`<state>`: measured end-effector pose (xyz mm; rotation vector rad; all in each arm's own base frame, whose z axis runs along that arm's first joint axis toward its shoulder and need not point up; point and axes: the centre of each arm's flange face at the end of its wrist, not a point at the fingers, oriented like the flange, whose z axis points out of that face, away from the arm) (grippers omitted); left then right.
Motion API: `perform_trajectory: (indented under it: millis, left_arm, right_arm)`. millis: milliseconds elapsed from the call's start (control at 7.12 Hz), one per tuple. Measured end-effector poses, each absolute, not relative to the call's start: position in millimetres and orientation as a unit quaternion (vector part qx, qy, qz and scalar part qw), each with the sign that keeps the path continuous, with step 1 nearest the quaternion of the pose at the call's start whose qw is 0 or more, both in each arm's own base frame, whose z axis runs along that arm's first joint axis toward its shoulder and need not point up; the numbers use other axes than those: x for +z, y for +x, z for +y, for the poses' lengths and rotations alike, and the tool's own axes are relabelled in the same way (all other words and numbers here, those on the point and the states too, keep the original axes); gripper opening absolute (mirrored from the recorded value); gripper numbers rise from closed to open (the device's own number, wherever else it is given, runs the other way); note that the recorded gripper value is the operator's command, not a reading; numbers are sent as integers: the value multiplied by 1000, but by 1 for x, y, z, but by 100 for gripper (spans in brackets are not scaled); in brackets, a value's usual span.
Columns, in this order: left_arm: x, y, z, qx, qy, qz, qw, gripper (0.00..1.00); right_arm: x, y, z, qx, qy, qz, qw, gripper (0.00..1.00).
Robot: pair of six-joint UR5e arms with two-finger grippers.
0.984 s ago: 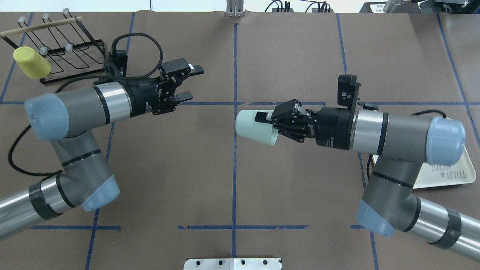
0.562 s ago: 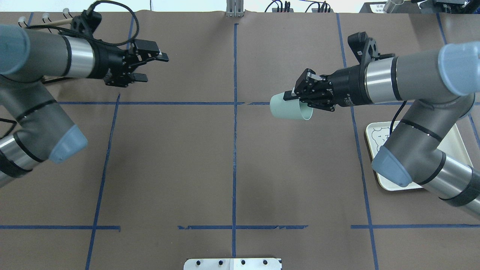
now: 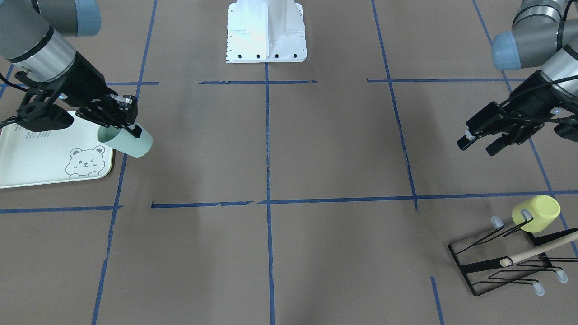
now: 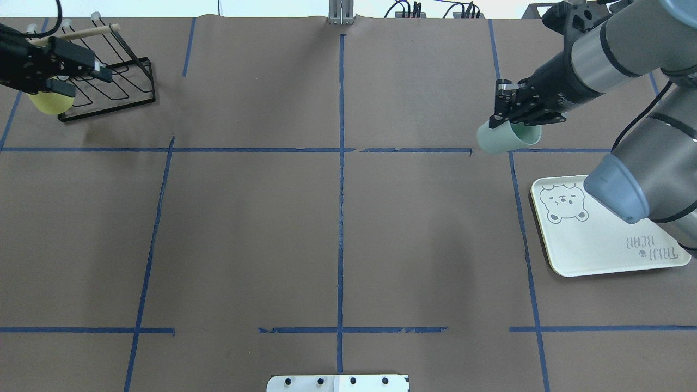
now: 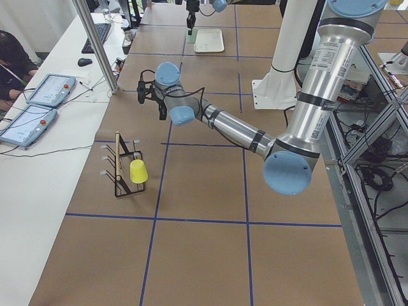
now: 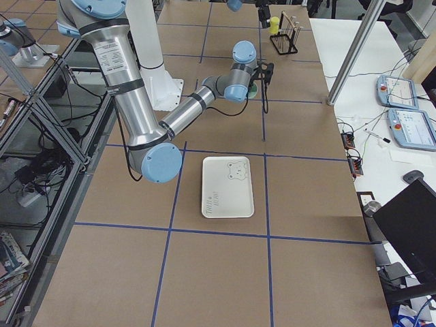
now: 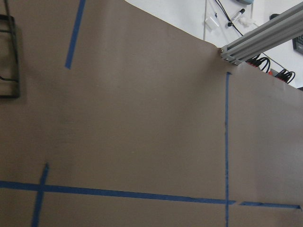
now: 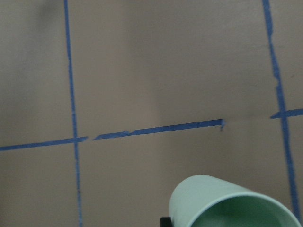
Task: Left arm grabs green cup and hands to right arm on tray
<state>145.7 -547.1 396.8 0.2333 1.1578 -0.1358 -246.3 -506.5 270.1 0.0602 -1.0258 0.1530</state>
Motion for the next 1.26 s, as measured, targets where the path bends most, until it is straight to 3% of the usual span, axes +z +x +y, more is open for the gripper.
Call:
perform_trajectory:
  millis: [703, 1265]
  left_arm:
    - [498, 33, -525, 92, 75, 380, 918, 100]
    - [604, -44, -440, 79, 36, 376, 922, 100]
  right_arm:
    - [370, -142, -487, -48, 43, -391, 918, 0]
    - [427, -110, -453, -52, 40, -382, 922, 0]
